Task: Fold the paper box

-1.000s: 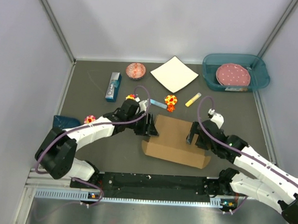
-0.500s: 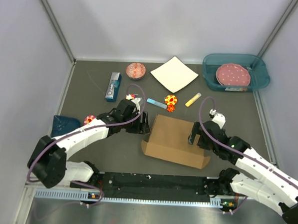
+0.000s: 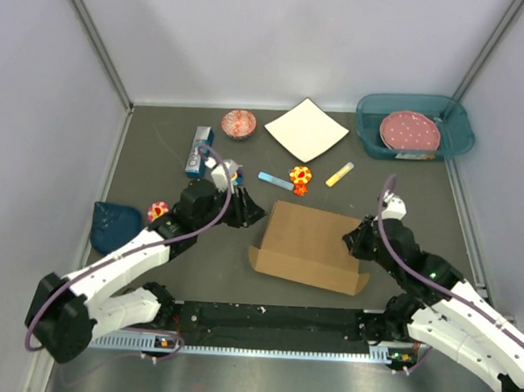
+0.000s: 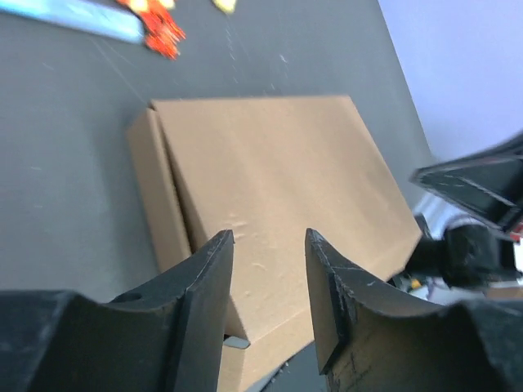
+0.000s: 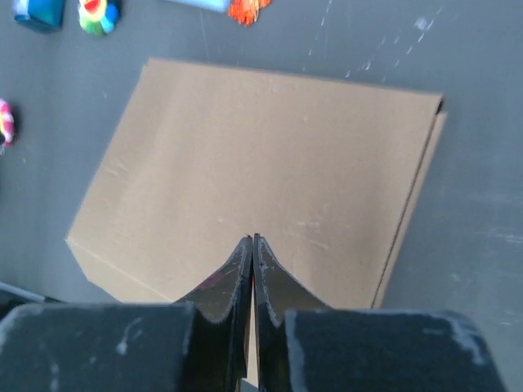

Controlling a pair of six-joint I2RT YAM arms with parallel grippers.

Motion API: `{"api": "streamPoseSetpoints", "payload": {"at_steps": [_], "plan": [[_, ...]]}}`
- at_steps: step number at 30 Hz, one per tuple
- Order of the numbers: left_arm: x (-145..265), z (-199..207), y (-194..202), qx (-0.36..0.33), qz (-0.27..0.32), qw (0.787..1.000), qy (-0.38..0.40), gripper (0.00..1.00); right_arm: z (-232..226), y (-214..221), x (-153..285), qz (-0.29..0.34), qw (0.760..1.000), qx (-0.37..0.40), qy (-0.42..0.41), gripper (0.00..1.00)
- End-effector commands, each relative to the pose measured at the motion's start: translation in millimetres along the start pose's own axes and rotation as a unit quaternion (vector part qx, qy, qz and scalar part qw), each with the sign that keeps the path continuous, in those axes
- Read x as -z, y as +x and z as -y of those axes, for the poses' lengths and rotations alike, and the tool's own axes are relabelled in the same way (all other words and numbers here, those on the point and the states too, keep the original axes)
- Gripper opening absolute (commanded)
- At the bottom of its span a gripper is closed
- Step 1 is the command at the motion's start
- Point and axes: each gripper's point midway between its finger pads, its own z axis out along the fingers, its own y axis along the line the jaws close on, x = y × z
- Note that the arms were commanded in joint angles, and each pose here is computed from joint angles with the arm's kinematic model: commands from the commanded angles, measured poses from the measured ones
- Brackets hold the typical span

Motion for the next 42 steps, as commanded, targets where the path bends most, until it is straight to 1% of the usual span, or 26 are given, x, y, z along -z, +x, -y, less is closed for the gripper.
{"api": "streamPoseSetpoints", "payload": {"at_steps": [1,3,4,5,6,9,13,16,17,20,21,22,23,24,25,26,27,29,30,32,33,35,36,38,39,42], "plan": [[-15.4,33.3,39.4,0.028,-0.088,0.989,0.118,0.45,3.6,54.0,-18.7,-0.081,0.996,-0.022,-0.021,0.0],[-17.9,33.3,54.6,0.026,-0.105,0.986,0.126,0.45,16.1,78.7,-23.6,-0.109,0.994,-0.032,-0.01,0.0],[-19.7,27.2,67.7,0.029,-0.12,0.985,0.122,0.45,17.4,84.3,-25.5,-0.112,0.993,-0.046,-0.01,0.0],[-19.8,28.5,74.6,0.029,-0.13,0.983,0.126,0.46,19.7,89.2,-26.0,-0.114,0.992,-0.055,-0.011,0.0],[-20.9,25.8,80.5,0.029,-0.139,0.982,0.121,0.47,28.0,101.7,-28.3,-0.125,0.99,-0.06,-0.002,0.0],[-24.7,14.8,102.9,0.027,-0.17,0.98,0.101,0.48,37.9,118.4,-31.2,-0.137,0.986,-0.091,0.011,0.0],[-31.5,-13.7,128.9,0.033,-0.201,0.978,0.042,0.48,52.3,138.4,-33.4,-0.158,0.981,-0.104,0.035,0.0],[-34.6,-29.8,138.7,0.035,-0.211,0.977,0.003,0.48,50.0,138.2,-32.6,-0.163,0.981,-0.101,0.032,0.0],[-34.9,-31.2,137.0,0.034,-0.206,0.978,-0.001,0.48,45.7,132.6,-31.7,-0.156,0.983,-0.097,0.023,0.0],[-31.6,-17.8,100.1,0.028,-0.129,0.991,0.012,0.53,21.6,90.1,-23.2,-0.092,0.991,-0.09,-0.027,0.0],[-25.2,-7.4,79.1,0.022,-0.09,0.995,0.023,0.55,14.2,69.4,-17.8,-0.061,0.994,-0.084,-0.038,0.05],[-24.1,-6.1,60.1,0.024,-0.054,0.998,0.01,0.61,8.0,55.1,-11.3,-0.037,0.994,-0.085,-0.054,0.1],[-20.2,-3.2,48.1,0.022,-0.032,0.999,0.006,0.63,5.3,44.6,-7.7,-0.021,0.995,-0.083,-0.057,0.18],[-12.4,5.0,29.7,0.017,0.002,1.0,0.013,0.65,1.4,28.7,-0.4,0.0,0.995,-0.074,-0.06,0.36],[-9.7,3.9,14.8,0.013,0.032,0.999,0.001,0.68,0.6,21.3,3.1,0.009,0.996,-0.071,-0.058,0.44],[-6.1,5.8,6.7,0.009,0.048,0.999,-0.001,0.7,2.2,16.9,4.4,0.014,0.997,-0.065,-0.049,0.52],[-1.4,5.0,1.5,0.003,0.058,0.998,-0.008,0.72,3.4,5.8,8.4,0.029,0.997,-0.061,-0.038,0.63],[-1.2,-5.8,-6.4,-0.014,0.072,0.996,-0.041,0.77,17.9,10.4,5.6,0.015,0.999,-0.044,0.007,0.71],[-5.3,-18.1,3.3,-0.016,0.051,0.996,-0.066,0.78,26.6,5.8,5.1,0.025,0.998,-0.048,0.036,0.77],[-12.3,-26.8,12.0,-0.022,0.027,0.996,-0.084,0.79,46.7,18.1,2.3,0.003,0.995,-0.039,0.091,0.82],[-20.7,-37.9,25.5,-0.02,0.001,0.995,-0.101,0.79,57.2,27.2,-3.5,-0.012,0.991,-0.039,0.126,0.87],[-27.4,-46.7,43.1,-0.017,-0.031,0.993,-0.108,0.79,65.7,37.7,-8.9,-0.031,0.987,-0.037,0.153,0.89],[-32.3,-48.5,57.1,-0.011,-0.059,0.993,-0.102,0.77,71.5,47.7,-13.9,-0.047,0.983,-0.037,0.173,0.9],[-37.9,-47.0,65.2,0.004,-0.059,0.995,-0.083,0.77,71.9,50.6,-20.6,-0.048,0.983,-0.036,0.176,0.9],[-38.0,-49.7,76.8,0.008,-0.071,0.995,-0.074,0.78,73.7,55.7,-23.2,-0.053,0.983,-0.032,0.176,0.91],[-41.4,-46.3,78.8,0.016,-0.067,0.996,-0.058,0.78,74.1,57.2,-30.8,-0.046,0.984,-0.027,0.168,0.91]]}}
